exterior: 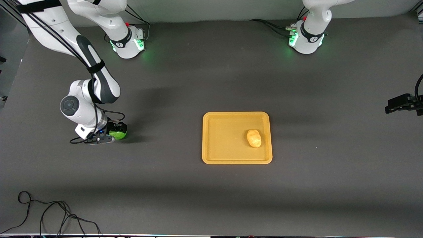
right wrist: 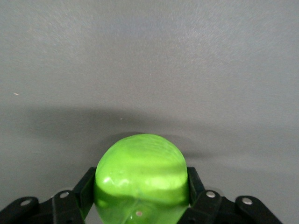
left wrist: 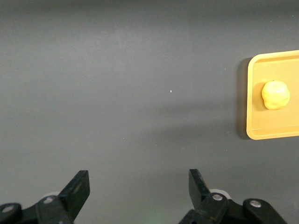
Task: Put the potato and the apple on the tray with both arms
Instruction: 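Close the right gripper on the green apple, then lift the apple with the right gripper and carry it over the tray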
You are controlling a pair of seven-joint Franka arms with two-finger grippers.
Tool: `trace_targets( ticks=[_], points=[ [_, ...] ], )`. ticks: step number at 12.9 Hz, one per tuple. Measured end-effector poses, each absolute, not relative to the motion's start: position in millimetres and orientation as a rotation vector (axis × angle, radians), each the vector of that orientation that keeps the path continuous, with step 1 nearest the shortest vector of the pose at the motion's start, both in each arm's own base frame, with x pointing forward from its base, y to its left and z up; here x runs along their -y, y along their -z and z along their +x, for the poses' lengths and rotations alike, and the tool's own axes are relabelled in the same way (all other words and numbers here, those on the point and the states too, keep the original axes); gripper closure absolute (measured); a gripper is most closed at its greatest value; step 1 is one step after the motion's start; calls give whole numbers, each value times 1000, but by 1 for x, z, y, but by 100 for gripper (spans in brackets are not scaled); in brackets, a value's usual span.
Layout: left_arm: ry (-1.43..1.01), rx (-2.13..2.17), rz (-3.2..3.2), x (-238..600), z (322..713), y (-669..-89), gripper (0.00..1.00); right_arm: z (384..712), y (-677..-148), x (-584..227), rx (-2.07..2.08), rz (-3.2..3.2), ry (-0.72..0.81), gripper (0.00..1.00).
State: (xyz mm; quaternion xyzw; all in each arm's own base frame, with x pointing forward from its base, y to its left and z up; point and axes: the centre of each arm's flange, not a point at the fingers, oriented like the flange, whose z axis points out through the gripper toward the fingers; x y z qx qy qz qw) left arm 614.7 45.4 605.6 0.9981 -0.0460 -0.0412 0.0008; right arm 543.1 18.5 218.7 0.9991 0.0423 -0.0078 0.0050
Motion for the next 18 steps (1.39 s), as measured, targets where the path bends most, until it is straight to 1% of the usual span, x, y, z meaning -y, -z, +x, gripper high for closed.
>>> trace_targets(
  ticks=[1, 3, 6, 8, 9, 11, 13, 15, 16, 17, 18],
  points=[
    [128, 144, 3134, -45, 615, -606, 5, 547, -237, -18, -131, 3130, 22, 20],
    [128, 144, 3134, -45, 615, -606, 5, 558, -289, -19, -131, 3133, 29, 20],
    [128, 144, 3134, -45, 615, -606, 5, 583, -398, -24, -141, 3137, 55, 20],
    [128, 144, 3134, -45, 615, -606, 5, 600, -460, -47, -181, 3140, 14, 20],
    [127, 144, 3134, -46, 615, -606, 5, 605, -480, -71, -196, 3141, -17, 20],
    [126, 144, 3134, -46, 615, -606, 6, 611, -498, -147, -156, 3148, -46, 20],
    [125, 144, 3134, -45, 615, -607, 6, 611, -499, -240, -57, 3156, -49, 20],
    [124, 144, 3134, -46, 615, -607, 4, 604, -487, -329, 52, 3161, -51, 20],
    [122, 144, 3134, -46, 615, -607, 4, 598, -476, -372, 118, 3164, -56, 20],
    [118, 143, 3135, -46, 615, -607, 1, 592, -463, -411, 175, 3165, -60, 20],
    [114, 143, 3135, -46, 615, -608, 1, 584, -447, -450, 223, 3166, -66, 20]
  ],
)
